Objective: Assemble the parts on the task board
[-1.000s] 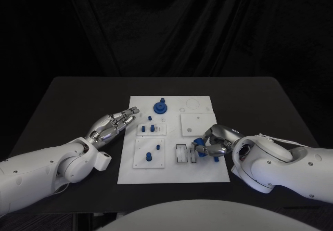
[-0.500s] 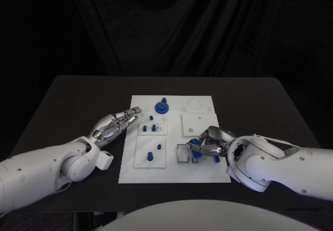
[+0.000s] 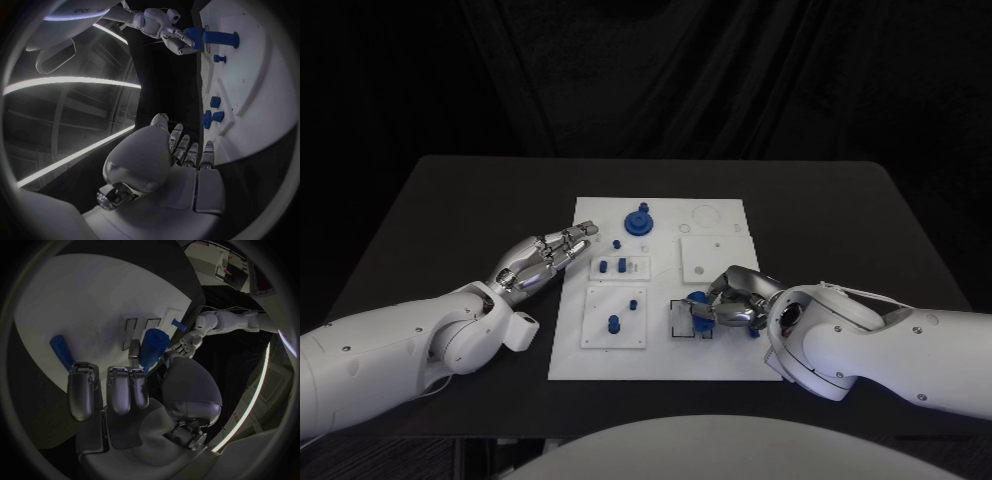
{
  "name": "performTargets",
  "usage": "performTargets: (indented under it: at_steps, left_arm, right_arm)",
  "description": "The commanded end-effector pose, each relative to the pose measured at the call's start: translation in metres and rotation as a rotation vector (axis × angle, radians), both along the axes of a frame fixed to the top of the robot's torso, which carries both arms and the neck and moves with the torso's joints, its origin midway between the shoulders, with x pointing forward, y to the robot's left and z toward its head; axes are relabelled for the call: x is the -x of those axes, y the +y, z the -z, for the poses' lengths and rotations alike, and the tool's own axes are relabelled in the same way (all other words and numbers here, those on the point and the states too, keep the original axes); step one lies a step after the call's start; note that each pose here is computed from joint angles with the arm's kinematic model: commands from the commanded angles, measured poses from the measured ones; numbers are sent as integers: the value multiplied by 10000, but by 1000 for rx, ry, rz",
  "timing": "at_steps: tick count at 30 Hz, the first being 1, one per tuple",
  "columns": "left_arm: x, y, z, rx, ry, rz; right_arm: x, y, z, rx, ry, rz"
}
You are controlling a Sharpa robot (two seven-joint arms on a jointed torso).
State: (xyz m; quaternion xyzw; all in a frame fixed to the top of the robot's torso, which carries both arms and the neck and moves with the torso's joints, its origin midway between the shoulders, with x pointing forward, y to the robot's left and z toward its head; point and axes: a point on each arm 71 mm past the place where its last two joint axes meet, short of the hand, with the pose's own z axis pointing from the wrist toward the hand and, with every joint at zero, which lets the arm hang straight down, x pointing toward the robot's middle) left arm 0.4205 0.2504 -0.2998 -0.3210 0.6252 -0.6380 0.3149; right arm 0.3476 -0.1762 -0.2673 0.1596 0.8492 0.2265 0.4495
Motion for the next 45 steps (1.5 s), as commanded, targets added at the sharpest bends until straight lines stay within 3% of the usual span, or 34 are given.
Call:
performTargets:
  at_steps: [1,21,32,40,45]
  left_arm:
    - [7,-22,-31,39,-32,13]
    - [0,-32,-15,38,-23,19]
    - [0,-30,-9,37,-20,20]
    - [7,-14,-9,36,-20,17]
    - [10,2,-9,33,-20,13]
  right_arm:
    - [11,19,16,-2,9,-17]
    - [10,71,55,22,41,-53]
    - [-1,62,42,5,21,-47]
    - [20,-5,-48,-55,-46,-36]
    - [7,-115,-221,-60,-80,-27]
